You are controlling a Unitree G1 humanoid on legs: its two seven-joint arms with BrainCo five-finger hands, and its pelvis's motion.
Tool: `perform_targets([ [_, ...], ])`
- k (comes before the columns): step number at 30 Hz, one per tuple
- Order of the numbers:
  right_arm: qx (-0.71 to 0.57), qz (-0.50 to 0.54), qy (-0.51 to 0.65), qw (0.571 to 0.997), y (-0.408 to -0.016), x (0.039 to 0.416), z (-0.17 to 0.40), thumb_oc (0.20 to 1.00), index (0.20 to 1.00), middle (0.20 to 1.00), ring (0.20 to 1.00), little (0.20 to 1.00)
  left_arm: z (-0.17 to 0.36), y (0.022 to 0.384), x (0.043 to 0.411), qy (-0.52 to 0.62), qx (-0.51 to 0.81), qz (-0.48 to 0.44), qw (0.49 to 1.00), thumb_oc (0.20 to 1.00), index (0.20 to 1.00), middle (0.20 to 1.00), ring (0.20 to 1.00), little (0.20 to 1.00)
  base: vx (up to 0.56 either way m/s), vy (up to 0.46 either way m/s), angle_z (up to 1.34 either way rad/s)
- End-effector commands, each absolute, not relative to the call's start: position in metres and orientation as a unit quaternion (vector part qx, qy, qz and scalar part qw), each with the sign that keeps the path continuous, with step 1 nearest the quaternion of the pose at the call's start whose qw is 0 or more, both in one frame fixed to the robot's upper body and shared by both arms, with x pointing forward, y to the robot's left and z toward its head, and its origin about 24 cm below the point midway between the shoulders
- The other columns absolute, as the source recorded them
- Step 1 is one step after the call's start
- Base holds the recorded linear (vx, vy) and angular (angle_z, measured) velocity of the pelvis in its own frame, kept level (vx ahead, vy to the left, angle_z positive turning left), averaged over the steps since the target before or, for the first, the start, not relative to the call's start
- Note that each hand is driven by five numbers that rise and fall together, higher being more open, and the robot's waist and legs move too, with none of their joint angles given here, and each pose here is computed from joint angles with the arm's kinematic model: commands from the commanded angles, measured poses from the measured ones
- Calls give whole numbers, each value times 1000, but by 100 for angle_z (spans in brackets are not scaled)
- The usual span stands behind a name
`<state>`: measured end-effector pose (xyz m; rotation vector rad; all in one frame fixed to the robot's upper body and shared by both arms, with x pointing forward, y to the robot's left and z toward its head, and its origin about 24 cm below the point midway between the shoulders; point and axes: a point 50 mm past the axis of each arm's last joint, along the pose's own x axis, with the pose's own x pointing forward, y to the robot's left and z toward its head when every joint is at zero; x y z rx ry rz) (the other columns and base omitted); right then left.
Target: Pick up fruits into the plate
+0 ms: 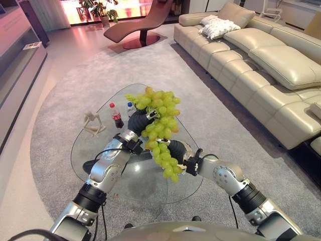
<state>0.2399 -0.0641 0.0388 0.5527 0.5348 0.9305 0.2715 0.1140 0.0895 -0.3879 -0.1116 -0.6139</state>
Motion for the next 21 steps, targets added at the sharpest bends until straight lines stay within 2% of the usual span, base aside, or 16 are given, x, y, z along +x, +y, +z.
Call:
perform_targets([
  [1,336,475,104,807,-51,252,100,200,200,200,200,200,111,110,280,-99,-182,-326,922,1000,1000,1000,1000,1000,0,0,0],
  [12,346,422,68,835,-84,266,103,200,200,200,200,200,107,134,279,-81,-135,-319,935,1000,1000,1000,1000,1000,0,3,1],
  [21,331,360,33,872,-118,274,103,200,200,200,200,200,91,164,277,-46,-83,-261,961,1000,1000,1000,1000,1000,17,9,7],
])
